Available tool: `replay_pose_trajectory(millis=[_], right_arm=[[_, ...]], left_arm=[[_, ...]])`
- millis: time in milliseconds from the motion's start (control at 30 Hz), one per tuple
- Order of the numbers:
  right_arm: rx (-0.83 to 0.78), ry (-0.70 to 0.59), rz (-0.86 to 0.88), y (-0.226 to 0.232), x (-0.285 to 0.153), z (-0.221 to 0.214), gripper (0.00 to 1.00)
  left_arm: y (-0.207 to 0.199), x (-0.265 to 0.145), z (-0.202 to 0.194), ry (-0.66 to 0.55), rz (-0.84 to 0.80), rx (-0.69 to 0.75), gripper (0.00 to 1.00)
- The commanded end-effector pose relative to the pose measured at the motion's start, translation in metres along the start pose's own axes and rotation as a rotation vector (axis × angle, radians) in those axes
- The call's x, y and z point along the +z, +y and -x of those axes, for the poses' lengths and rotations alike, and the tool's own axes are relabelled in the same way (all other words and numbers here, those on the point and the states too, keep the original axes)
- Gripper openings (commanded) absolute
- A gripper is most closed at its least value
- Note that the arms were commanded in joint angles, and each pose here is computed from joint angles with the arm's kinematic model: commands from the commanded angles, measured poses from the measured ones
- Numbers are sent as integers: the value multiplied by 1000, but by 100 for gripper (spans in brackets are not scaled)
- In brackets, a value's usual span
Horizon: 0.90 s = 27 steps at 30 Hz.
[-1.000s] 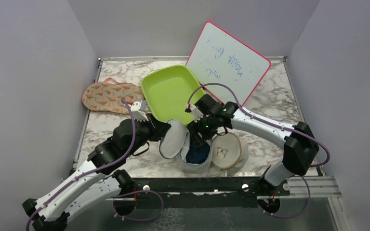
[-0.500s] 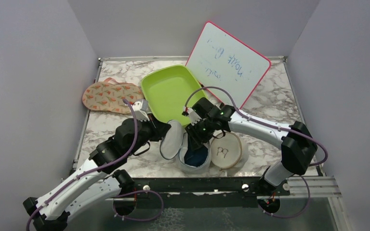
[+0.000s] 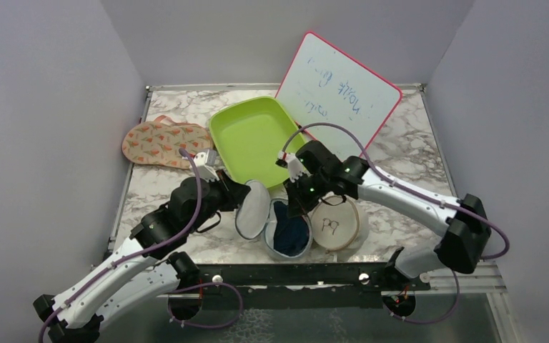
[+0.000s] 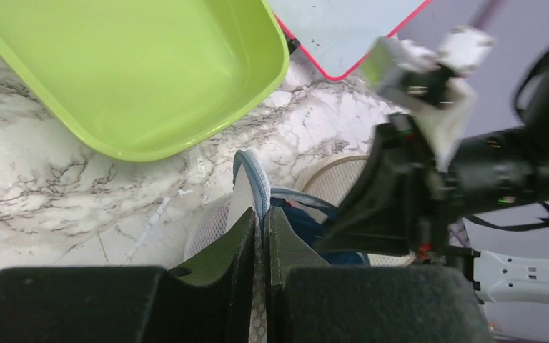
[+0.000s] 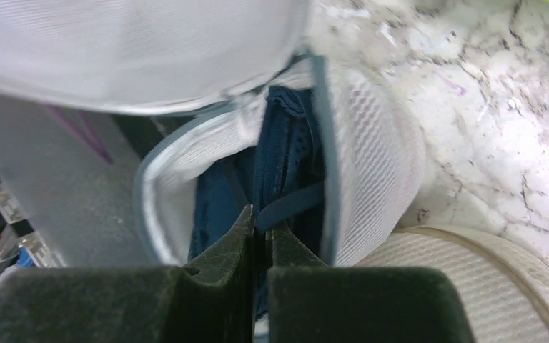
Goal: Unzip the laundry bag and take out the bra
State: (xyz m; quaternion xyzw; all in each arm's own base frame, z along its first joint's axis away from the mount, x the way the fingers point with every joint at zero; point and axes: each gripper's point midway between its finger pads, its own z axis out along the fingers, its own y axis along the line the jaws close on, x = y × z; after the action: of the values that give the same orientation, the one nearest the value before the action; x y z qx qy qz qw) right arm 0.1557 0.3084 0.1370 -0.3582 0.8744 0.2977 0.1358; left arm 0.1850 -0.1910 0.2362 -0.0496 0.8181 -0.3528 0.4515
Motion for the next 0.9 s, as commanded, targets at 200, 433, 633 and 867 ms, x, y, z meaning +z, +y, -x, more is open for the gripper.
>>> replay_pose_trajectory(millis=[200,433,633,867], right_arm=[[-74,-227,180,53,-56,26,1],[-88,-427,162,70,-101,69,1],[-88,-470,131,74,-121,82,1],[-63,-529,148,85,-141,98,1]], left_arm=[[7,-1,8,-23,53,2,0],[2,-1,6,0,32,40,0],[0,-1,5,10,17,58,0],[0,-1,4,11,14,66,0]])
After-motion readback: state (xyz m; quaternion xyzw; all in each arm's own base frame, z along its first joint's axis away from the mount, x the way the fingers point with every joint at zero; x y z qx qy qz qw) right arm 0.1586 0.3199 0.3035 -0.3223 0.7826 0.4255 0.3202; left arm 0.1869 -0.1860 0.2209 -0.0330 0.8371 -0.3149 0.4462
